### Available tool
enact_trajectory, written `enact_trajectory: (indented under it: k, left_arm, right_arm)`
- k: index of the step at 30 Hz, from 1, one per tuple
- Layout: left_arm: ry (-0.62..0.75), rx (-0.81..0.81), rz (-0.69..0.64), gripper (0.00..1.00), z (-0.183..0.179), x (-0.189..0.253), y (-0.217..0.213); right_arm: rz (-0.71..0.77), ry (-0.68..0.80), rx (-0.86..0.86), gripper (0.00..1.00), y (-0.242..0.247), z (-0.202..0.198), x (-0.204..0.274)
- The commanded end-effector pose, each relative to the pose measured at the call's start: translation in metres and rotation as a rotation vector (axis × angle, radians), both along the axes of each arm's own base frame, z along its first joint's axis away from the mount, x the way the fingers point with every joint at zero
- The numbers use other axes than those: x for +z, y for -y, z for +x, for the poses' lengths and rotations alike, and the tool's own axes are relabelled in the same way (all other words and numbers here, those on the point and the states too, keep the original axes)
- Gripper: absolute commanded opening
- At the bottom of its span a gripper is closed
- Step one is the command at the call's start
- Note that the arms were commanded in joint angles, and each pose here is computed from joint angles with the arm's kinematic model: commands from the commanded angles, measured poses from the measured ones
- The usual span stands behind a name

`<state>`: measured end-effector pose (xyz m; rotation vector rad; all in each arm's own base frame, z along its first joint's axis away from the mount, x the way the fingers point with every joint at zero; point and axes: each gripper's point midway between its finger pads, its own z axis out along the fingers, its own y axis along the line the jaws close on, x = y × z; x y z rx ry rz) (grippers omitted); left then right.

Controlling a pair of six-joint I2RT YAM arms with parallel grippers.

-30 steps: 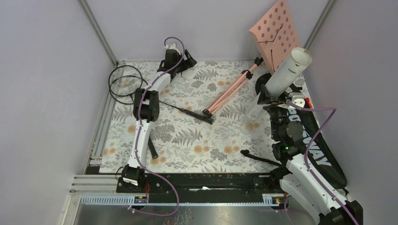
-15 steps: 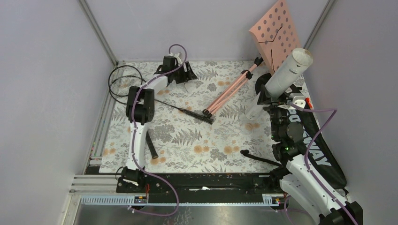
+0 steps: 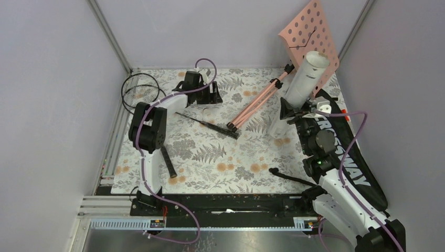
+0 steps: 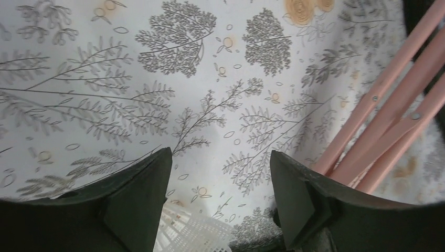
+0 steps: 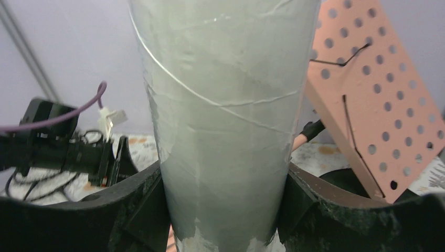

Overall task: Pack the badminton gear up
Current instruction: Adjust the shuttlecock at the center of the board, then pick up the shuttlecock at the center of the board.

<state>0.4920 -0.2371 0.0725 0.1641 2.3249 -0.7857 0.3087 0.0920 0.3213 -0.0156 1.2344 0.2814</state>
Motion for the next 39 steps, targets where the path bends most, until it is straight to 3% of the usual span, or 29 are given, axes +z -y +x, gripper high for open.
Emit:
enact_trajectory:
  k: [1,6,9,13,16,21,33,39]
  left_arm:
    - [0.187,0.037,0.165,0.74,0.01,0.061,-0.013]
    - [0.177,0.137,0.369,0.74,-0.018,0.063,-0.048]
    - [0.207,0.147,0.33,0.78,-0.035,0.061,-0.052]
    - [0.234,0.0,0.197,0.79,-0.061,0.052,-0.026]
    - [0.218,-0.031,0.199,0.79,-0.067,0.041,-0.016]
    - [0.205,-0.018,0.25,0.78,-0.056,0.025,0.0]
    - [0.228,0.19,0.402,0.77,-0.008,0.018,0.016]
    - [0.211,0.194,0.402,0.75,0.011,0.01,0.034]
  right_arm:
    - [-0.05,0.041,0.114,0.48,-0.023,-0.002,0.027]
    - [-0.069,0.007,0.136,0.48,-0.027,-0.003,0.011]
    - [-0.079,0.0,0.157,0.48,-0.031,-0.004,0.009]
    - [-0.079,-0.039,0.152,0.48,-0.031,-0.001,0.004]
    - [-0.077,-0.059,0.131,0.48,-0.028,0.003,-0.001]
    - [-0.078,-0.068,0.13,0.48,-0.029,0.006,-0.004]
    - [-0.084,-0.096,0.117,0.48,-0.03,0.014,-0.01]
    - [-0.088,-0.092,0.099,0.48,-0.026,0.014,-0.01]
